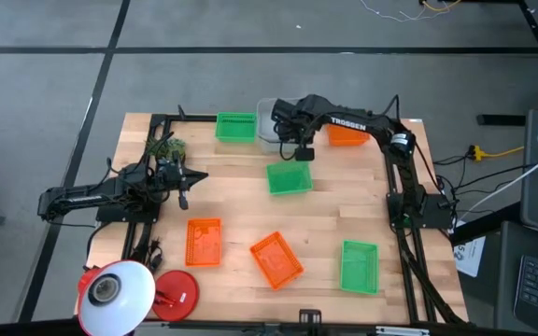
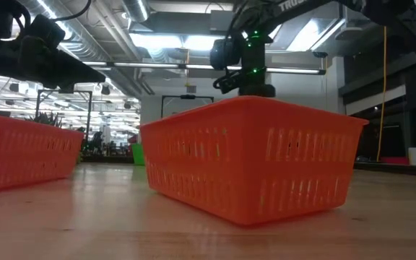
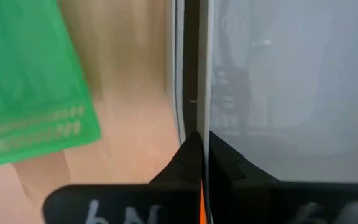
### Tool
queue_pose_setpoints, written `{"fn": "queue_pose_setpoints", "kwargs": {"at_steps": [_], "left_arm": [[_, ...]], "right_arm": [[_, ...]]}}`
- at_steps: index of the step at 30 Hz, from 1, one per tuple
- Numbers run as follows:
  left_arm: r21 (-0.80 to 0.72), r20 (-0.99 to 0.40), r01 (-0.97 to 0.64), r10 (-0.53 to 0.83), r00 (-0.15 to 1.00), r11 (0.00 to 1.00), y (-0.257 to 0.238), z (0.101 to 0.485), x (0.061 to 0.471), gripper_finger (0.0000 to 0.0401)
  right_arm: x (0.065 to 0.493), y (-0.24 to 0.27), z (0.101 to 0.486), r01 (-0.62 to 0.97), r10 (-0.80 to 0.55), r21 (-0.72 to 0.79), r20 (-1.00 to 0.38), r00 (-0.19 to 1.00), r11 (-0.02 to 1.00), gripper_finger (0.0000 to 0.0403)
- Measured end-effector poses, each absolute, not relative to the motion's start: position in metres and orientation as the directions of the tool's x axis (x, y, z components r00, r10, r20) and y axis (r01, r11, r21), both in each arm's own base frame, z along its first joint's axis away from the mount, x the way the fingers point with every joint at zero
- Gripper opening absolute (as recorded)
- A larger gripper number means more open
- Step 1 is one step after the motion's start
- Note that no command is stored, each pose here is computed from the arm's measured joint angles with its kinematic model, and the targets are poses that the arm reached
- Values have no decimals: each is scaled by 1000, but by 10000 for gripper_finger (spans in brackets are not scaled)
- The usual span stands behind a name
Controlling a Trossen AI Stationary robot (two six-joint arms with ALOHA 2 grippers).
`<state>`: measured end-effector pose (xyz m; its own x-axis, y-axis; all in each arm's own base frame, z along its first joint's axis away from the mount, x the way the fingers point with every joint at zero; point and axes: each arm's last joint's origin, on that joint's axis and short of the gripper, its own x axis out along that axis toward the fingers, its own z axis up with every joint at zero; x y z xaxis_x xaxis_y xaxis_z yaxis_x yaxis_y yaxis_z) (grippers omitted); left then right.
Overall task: Stack baskets by color
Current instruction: Stack the bottom gray bin on top of the top gray bin, then adjust the bins
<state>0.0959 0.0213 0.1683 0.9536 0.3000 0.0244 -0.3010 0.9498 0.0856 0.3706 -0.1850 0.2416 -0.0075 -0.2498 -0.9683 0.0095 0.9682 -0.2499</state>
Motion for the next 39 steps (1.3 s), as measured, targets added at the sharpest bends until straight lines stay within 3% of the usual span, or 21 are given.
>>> {"fn": "queue_pose_setpoints", "kwargs": {"at_steps": [7,19,34,39], "left_arm": [[86,24,-301,300,954,950,21,168,96,0],[86,24,-301,300,954,950,21,168,96,0],[86,24,-301,300,954,950,21,168,96,0],[86,24,-301,300,954,950,21,168,96,0]], "right_arm": [[358,-202,241,85,-229,-232,-972,-47,969,0],[357,-204,241,58,-213,-215,-976,-42,975,3],[357,-202,241,66,-148,-148,-989,-9,987,93],[356,-201,245,87,-143,-144,-989,-25,986,107]]}}
